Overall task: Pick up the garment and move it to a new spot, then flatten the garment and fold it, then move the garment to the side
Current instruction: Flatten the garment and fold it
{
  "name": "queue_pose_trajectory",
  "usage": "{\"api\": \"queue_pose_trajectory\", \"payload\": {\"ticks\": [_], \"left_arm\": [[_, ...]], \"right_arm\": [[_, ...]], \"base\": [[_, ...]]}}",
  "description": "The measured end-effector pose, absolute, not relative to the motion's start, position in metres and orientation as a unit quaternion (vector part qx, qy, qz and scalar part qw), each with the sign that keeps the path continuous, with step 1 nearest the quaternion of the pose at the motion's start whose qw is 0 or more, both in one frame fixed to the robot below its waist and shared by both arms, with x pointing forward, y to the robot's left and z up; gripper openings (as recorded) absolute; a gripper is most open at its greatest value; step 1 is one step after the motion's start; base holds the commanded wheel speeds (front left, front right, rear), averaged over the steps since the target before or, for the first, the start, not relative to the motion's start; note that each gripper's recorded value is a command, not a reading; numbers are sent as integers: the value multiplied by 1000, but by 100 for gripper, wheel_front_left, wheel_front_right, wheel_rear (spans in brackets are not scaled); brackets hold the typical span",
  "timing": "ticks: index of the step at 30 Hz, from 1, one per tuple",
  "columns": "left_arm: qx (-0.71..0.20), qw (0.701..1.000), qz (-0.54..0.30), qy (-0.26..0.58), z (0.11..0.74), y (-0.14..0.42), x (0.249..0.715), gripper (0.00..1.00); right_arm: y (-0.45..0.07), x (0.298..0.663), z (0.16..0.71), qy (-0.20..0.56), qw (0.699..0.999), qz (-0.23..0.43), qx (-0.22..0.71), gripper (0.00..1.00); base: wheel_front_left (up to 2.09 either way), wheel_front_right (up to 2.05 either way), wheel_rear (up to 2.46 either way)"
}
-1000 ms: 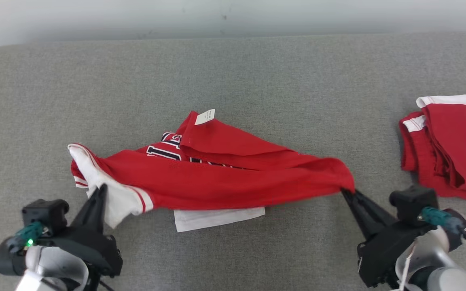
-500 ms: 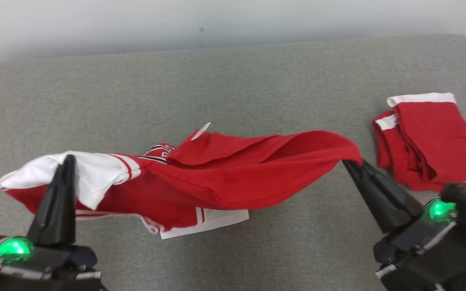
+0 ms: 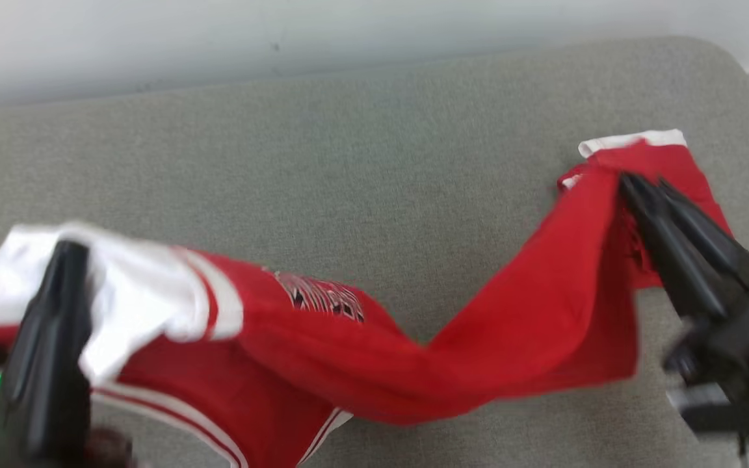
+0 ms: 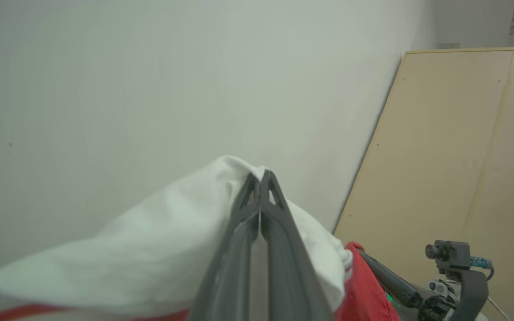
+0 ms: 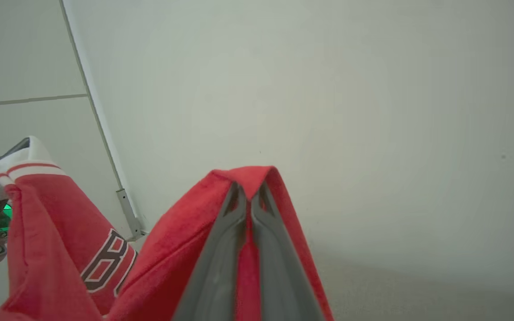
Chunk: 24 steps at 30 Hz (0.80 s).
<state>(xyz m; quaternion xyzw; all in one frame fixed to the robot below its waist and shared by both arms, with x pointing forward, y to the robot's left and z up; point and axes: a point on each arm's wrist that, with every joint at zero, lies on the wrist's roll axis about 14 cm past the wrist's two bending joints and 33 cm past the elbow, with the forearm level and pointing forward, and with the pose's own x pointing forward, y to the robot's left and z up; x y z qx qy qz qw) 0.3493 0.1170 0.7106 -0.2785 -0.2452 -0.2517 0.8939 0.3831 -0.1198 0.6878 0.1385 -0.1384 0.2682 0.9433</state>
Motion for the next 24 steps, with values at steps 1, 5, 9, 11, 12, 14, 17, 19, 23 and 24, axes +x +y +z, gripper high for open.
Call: {"api": "queue_pose_trajectory", "payload": {"ticks": [1, 5, 9, 11, 12, 14, 17, 19, 23, 24], "left_arm": [[-279, 897, -251, -232, 704, 116, 361, 0], [-272, 926, -209, -156, 659, 120, 429, 0], [-207, 959, -129, -146, 652, 137, 513, 0], [-166, 963, -106, -182, 678, 142, 541, 0], [-145, 962, -101, -208, 694, 142, 547, 0], [-110, 953, -97, -265, 727, 144, 549, 0], [-51, 933, -99, -341, 770, 146, 541, 0], [-14, 926, -107, -361, 780, 143, 538, 0], [13, 945, -121, -302, 736, 135, 553, 0], [15, 955, -126, -270, 712, 133, 558, 0]], "right_arm": [[-119, 395, 678, -117, 945, 270, 141, 0], [-122, 454, 640, -37, 956, 255, 143, 0], [-151, 528, 648, -35, 971, 195, 137, 0], [-160, 557, 676, -75, 973, 173, 137, 0], [-158, 565, 693, -99, 970, 174, 135, 0], [-149, 572, 724, -146, 964, 184, 124, 0], [-139, 576, 749, -186, 955, 196, 122, 0], [-140, 578, 746, -185, 956, 194, 121, 0], [-153, 588, 686, -111, 972, 170, 115, 0], [-158, 590, 659, -77, 977, 161, 115, 0]], "base": [[0, 0, 0], [0, 0, 0], [0, 0, 0], [0, 0, 0], [0, 0, 0], [0, 0, 0], [0, 0, 0], [0, 0, 0], [0, 0, 0], [0, 0, 0]]}}
